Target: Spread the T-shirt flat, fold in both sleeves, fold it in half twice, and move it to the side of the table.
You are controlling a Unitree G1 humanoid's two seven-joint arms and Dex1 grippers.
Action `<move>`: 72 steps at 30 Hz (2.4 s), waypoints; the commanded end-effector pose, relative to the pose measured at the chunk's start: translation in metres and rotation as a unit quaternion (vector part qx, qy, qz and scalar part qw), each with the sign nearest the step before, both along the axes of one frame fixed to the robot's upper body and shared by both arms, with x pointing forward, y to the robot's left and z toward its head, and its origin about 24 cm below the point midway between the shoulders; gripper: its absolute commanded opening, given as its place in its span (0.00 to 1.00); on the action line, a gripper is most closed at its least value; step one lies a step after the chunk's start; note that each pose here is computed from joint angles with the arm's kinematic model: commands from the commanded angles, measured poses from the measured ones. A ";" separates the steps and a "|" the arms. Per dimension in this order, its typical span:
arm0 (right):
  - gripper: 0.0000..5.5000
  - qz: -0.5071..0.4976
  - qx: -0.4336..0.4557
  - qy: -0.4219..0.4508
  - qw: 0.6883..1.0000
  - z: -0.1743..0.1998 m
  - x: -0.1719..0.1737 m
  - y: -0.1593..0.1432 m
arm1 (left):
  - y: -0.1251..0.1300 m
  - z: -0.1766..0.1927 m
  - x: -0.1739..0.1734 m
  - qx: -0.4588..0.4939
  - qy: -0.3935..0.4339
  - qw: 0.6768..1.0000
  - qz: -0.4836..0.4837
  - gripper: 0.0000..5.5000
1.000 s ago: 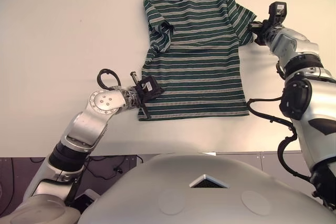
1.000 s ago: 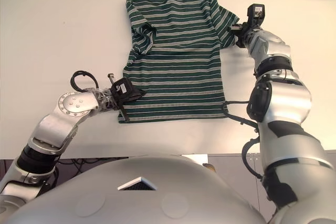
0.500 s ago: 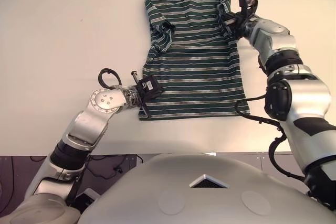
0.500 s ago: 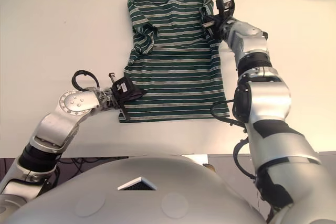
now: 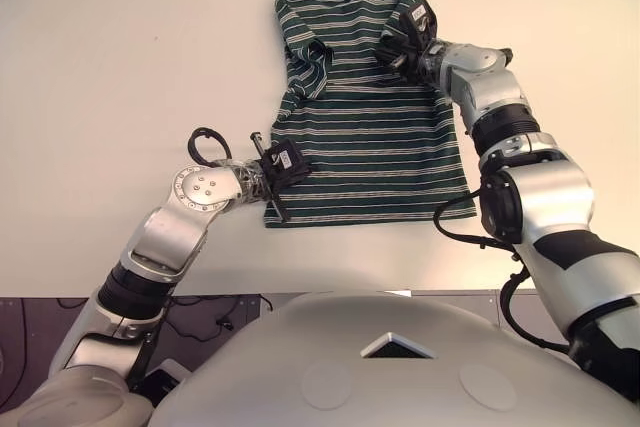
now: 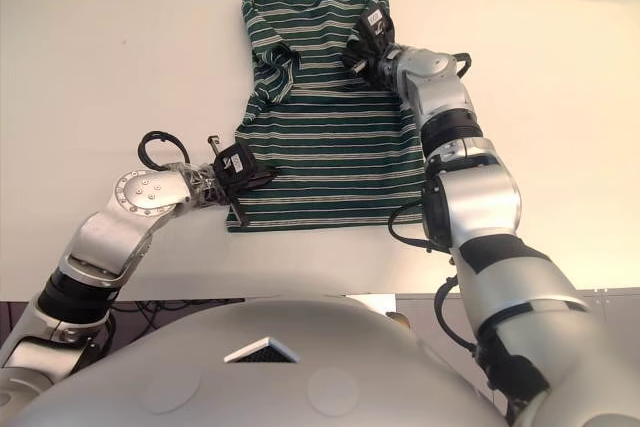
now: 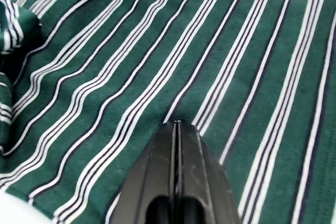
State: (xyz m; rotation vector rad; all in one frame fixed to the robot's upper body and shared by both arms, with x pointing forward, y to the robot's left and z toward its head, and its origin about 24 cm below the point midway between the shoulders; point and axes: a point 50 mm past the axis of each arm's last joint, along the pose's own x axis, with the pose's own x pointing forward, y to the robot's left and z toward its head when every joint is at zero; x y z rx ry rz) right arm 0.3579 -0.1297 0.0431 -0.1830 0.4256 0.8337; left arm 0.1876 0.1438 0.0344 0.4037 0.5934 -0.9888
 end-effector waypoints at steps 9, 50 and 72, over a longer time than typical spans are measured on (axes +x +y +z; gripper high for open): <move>0.40 0.380 -0.261 -0.154 0.874 0.038 -0.091 -0.119 | 0.074 0.066 0.010 0.068 -0.152 0.986 0.024 0.06; 0.00 0.518 -0.262 -0.137 0.803 -0.025 -0.181 -0.145 | 0.063 0.021 -0.049 0.088 -0.077 0.971 -0.207 0.01; 0.00 0.061 0.173 -0.019 0.983 0.111 0.010 -0.086 | 0.061 0.094 0.116 -0.203 -0.146 0.963 0.103 0.01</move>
